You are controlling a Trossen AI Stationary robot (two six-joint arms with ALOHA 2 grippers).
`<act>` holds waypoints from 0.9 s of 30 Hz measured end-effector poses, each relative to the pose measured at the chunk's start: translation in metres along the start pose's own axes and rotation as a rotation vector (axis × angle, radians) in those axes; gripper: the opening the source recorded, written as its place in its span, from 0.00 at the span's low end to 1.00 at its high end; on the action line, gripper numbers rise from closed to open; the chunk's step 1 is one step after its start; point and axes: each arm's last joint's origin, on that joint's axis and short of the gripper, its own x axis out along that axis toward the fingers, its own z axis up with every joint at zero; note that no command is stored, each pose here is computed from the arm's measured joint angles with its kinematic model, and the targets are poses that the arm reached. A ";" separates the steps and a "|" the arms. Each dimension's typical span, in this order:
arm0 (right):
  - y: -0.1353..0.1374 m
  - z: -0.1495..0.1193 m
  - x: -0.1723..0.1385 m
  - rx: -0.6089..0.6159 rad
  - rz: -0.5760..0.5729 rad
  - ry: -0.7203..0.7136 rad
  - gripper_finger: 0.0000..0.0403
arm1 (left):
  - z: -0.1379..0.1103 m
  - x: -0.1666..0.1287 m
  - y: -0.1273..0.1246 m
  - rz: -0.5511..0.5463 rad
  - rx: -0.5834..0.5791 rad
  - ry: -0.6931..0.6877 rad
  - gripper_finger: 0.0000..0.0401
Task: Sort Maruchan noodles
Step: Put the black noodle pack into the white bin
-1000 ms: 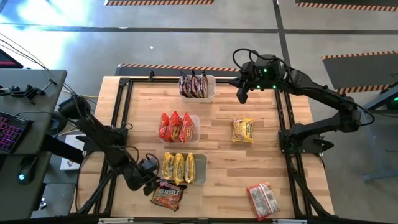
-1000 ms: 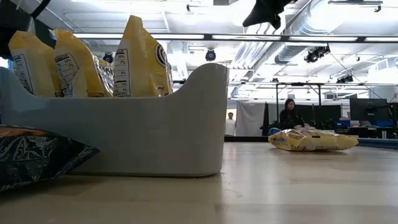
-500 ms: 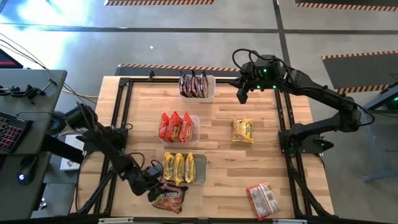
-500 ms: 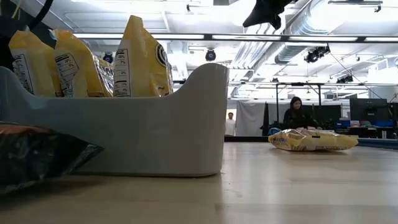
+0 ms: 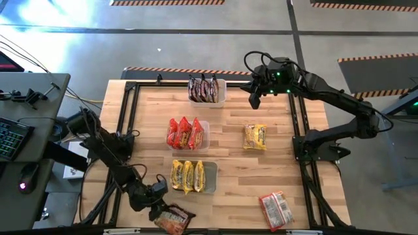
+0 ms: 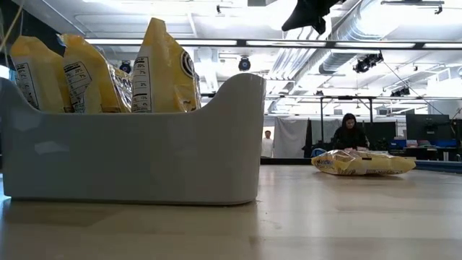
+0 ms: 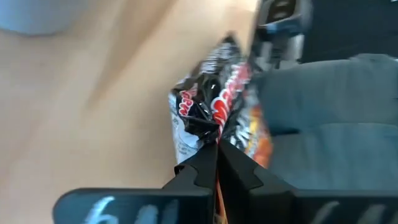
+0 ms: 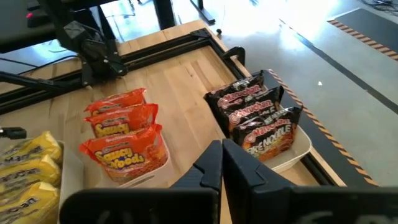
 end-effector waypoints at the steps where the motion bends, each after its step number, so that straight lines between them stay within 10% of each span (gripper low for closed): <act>1: 0.000 0.000 0.000 -0.002 0.009 0.000 0.00 | 0.001 -0.002 -0.005 -0.015 -0.004 -0.001 0.00; 27: 0.018 0.013 0.010 -0.024 0.480 -0.103 0.00 | 0.110 -0.167 -0.099 0.031 0.054 -0.423 0.00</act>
